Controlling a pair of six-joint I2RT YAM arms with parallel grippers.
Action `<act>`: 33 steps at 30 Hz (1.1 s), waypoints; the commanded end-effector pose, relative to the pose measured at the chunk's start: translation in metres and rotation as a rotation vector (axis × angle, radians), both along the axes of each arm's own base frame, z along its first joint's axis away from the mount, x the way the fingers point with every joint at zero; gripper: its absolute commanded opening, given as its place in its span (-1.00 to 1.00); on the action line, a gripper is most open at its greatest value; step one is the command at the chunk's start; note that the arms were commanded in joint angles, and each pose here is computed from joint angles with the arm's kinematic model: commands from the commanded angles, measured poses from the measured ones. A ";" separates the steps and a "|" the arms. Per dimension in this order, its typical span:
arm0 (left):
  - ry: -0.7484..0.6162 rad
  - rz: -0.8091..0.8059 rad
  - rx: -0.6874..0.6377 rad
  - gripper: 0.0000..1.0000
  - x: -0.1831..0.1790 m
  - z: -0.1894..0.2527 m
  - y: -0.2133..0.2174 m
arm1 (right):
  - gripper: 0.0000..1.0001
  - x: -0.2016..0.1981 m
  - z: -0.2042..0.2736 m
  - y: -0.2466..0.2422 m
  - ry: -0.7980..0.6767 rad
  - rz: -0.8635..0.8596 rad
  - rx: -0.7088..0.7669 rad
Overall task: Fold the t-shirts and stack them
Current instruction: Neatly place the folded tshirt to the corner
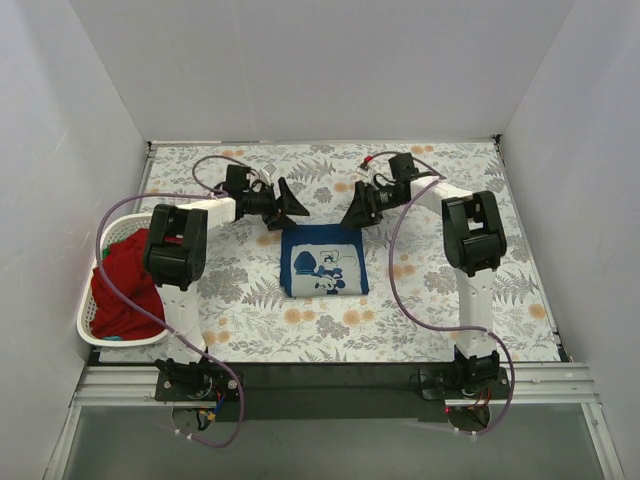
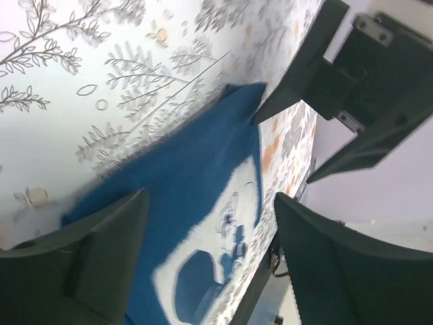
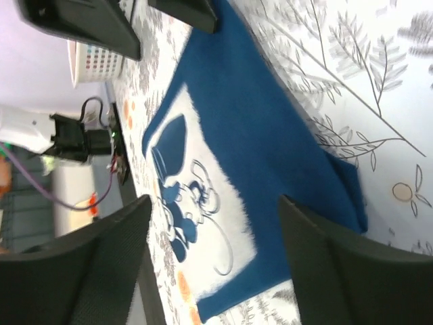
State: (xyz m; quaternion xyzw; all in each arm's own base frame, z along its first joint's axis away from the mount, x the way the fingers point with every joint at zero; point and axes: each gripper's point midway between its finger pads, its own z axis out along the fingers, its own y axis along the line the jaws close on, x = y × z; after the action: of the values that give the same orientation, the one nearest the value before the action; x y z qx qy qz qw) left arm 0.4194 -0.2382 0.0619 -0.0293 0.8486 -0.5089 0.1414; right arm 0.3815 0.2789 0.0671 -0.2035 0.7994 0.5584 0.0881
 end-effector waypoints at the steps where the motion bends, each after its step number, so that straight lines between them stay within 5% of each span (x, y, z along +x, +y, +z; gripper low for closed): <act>1: -0.252 0.082 0.109 0.53 0.021 0.092 0.012 | 0.68 0.011 0.082 -0.010 -0.216 -0.053 0.010; 4: -0.293 0.063 0.249 0.65 0.000 0.104 0.002 | 0.97 0.000 0.100 -0.025 -0.274 -0.095 -0.027; 9: -0.213 0.118 0.576 0.83 -0.052 0.076 -0.024 | 0.97 -0.018 0.095 -0.073 -0.329 -0.153 -0.144; 16: -0.301 0.124 0.742 0.87 -0.109 0.061 -0.060 | 0.97 -0.032 0.094 -0.155 -0.351 -0.313 -0.273; 27: -0.087 0.039 1.024 0.92 -0.125 -0.058 -0.036 | 0.97 -0.054 0.100 -0.177 -0.389 -0.361 -0.314; 33: -0.039 0.039 1.111 0.93 -0.085 -0.071 0.007 | 0.97 -0.046 0.097 -0.195 -0.370 -0.403 -0.344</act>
State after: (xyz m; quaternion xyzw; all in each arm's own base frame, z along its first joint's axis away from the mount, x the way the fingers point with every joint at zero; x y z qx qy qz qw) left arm 0.3205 -0.2897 0.0266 0.0561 0.9755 -0.0598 0.2041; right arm 0.3323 0.0949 0.1632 -0.1539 0.8728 0.3531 0.2998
